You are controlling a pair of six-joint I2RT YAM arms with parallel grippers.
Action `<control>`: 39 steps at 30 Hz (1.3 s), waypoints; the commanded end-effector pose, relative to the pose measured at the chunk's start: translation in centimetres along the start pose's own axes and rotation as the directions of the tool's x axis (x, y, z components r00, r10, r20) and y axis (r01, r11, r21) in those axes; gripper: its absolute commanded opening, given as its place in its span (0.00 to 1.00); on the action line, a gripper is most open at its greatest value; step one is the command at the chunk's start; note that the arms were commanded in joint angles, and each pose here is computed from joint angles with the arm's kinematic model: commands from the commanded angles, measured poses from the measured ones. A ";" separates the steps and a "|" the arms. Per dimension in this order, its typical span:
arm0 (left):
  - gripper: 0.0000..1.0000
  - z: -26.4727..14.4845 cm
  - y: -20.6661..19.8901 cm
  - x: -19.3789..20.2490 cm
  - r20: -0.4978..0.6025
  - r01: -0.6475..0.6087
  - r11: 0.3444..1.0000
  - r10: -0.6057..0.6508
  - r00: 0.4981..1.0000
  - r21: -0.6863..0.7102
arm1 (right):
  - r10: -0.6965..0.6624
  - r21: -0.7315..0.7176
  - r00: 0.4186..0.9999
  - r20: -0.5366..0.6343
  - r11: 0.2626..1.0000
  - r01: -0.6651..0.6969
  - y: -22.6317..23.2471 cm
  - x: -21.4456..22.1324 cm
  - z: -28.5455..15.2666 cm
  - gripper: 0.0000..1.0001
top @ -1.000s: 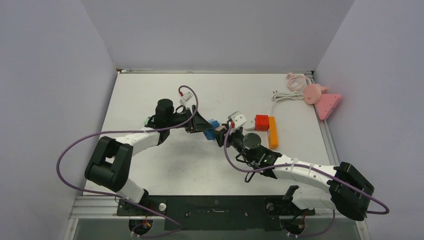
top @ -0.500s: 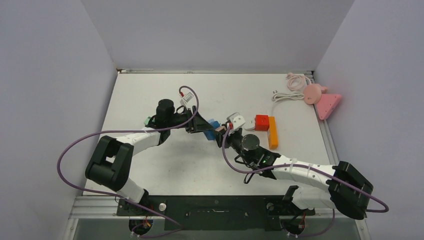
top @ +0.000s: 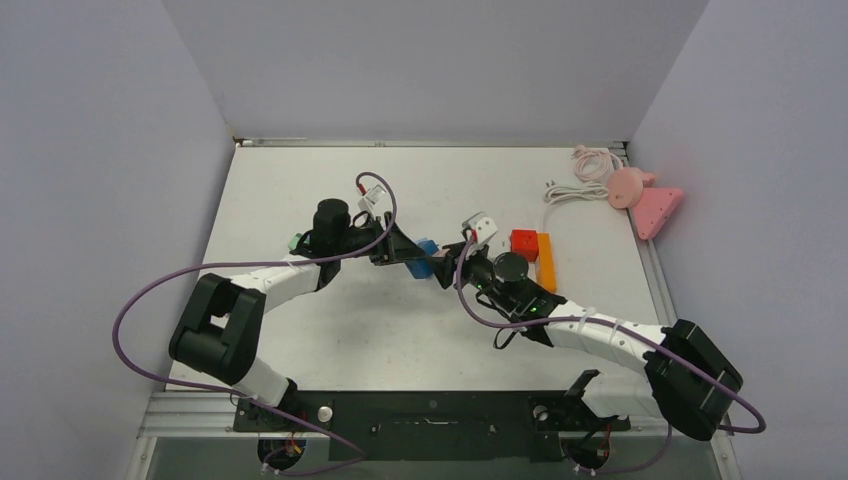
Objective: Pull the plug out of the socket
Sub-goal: Remove the plug from the socket.
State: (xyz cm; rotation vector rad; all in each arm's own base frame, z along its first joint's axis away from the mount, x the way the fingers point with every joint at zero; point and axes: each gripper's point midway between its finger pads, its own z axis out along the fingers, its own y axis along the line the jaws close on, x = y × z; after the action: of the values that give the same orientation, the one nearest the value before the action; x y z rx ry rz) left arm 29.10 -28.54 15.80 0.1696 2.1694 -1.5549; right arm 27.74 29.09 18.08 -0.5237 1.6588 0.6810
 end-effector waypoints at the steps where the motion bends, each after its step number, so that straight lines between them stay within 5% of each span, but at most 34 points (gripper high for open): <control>1: 0.00 -0.4 -3.7 -0.7 -0.001 -0.120 0.988 0.121 0.993 0.094 | 0.084 -0.076 0.994 0.075 0.994 -0.078 0.1 -2.7 1.0 0.05; 22: 0.00 -1.2 -0.1 -2.0 0.029 -0.058 0.997 0.059 0.998 -0.060 | -0.160 0.101 0.987 0.010 0.982 0.158 1.7 -0.1 1.2 0.05; 39: 0.00 -1.4 -0.9 -1.9 0.023 -0.116 0.992 0.118 0.993 -0.057 | 0.025 0.029 0.999 0.041 0.999 -0.026 0.2 -0.3 1.6 0.05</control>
State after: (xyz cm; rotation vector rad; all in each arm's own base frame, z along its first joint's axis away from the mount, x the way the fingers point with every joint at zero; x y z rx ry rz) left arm 29.07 -26.82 14.02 0.1771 2.2544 -1.4419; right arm 27.26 30.71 16.18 -0.5406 1.6828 0.5750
